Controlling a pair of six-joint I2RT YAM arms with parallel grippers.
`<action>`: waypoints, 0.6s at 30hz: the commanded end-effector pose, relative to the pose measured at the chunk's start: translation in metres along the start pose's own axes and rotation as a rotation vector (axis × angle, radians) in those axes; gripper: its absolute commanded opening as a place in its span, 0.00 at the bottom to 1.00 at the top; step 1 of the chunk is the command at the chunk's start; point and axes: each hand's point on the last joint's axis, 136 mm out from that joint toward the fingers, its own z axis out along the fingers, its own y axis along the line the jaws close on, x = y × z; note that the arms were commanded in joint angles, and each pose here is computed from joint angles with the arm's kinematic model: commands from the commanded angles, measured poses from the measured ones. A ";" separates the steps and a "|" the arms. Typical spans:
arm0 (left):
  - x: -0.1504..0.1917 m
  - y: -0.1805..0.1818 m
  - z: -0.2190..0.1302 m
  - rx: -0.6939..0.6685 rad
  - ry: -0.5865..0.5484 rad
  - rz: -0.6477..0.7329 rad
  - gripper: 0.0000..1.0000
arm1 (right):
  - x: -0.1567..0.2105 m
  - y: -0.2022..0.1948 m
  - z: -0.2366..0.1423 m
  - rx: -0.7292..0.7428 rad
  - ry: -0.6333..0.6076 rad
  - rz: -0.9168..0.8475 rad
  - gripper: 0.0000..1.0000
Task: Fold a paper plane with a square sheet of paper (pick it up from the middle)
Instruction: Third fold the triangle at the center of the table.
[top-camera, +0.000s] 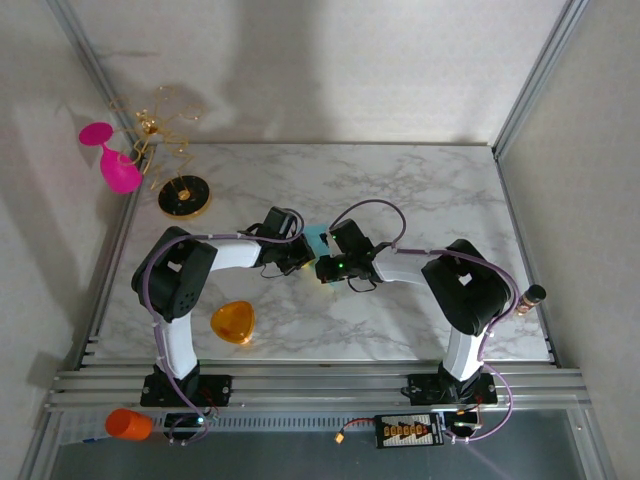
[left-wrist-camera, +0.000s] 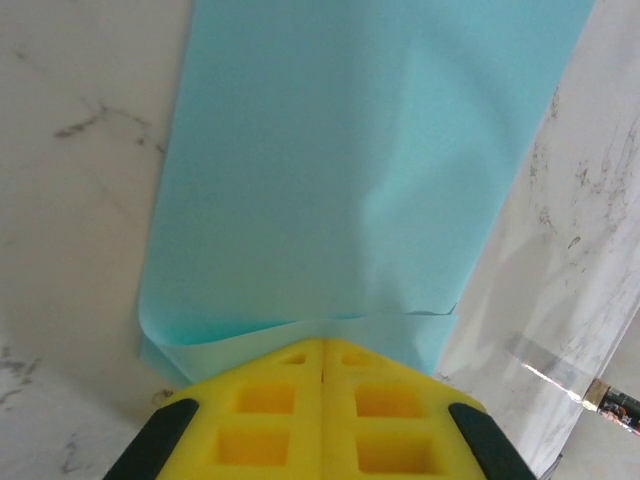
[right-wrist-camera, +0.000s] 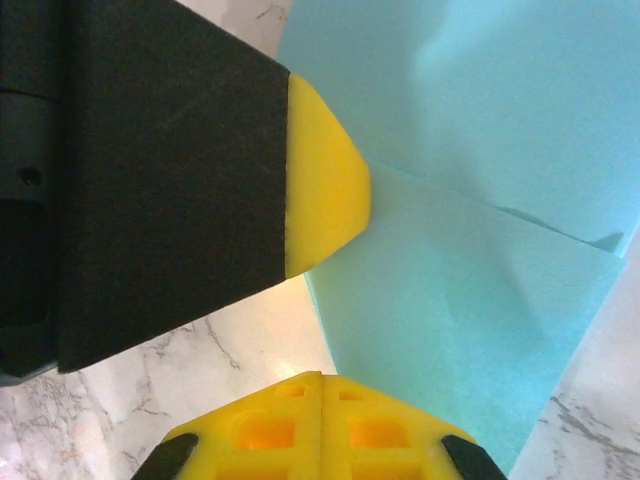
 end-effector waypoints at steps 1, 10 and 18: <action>0.015 0.049 0.009 -0.153 0.031 -0.053 0.05 | 0.001 -0.010 0.002 0.041 0.015 0.014 0.03; 0.015 0.050 0.009 -0.157 0.030 -0.053 0.05 | 0.003 -0.014 0.002 0.061 0.021 0.007 0.02; 0.015 0.050 0.009 -0.157 0.031 -0.053 0.05 | 0.006 -0.018 0.004 0.078 0.034 0.007 0.02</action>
